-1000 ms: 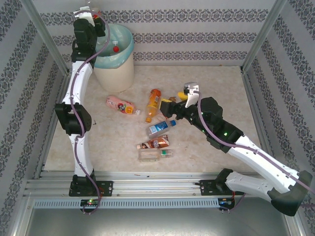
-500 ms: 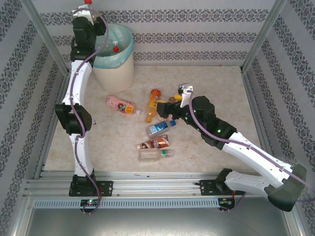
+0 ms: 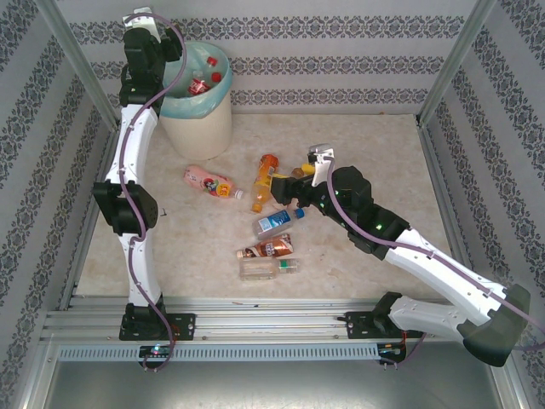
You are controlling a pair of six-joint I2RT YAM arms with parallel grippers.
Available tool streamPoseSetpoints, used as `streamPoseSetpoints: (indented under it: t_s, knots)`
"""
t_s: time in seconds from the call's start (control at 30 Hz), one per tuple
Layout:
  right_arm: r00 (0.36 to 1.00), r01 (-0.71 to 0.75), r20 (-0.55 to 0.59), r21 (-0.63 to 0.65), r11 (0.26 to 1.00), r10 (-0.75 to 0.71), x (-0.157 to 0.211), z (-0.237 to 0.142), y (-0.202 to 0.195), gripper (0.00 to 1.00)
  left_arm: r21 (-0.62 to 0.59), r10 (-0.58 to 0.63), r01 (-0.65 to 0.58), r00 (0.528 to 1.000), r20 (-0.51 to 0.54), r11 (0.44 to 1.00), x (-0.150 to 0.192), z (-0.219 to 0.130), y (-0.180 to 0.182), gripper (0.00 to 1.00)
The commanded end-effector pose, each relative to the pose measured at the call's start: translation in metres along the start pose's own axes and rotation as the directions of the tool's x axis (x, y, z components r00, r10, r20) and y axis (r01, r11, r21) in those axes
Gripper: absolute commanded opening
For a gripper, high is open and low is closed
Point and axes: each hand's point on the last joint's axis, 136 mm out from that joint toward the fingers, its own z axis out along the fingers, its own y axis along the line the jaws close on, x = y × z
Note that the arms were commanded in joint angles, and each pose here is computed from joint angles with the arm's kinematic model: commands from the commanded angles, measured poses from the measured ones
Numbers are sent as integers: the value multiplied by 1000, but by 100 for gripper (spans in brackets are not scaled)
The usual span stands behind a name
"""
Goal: Put the plastic bottles in the bin
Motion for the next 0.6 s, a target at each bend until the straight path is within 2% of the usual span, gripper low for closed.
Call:
streamPoseSetpoints:
  t_s: [0.0,0.17,0.3,0.43,0.57]
  knots:
    - [1000,-12,11,-5,1000,12,-4,0,2,96,32,-7,8,999,-50,999,2,-5,-5,69]
    - [1000,-9,-11,-8,1000,9,0,5,2,95,77,-29,42,985,-170,996,27,-12,-13,66]
    - [997,8,-74,-19,1000,-9,9,16,6,95,106,-50,74,976,-213,992,14,-34,-23,65]
    - [991,14,-131,-49,999,-20,20,28,14,96,86,-62,95,942,-329,992,7,-80,-24,65]
    - [987,32,-153,-76,997,-43,28,38,23,96,-13,-70,73,857,-511,997,38,-148,-3,68]
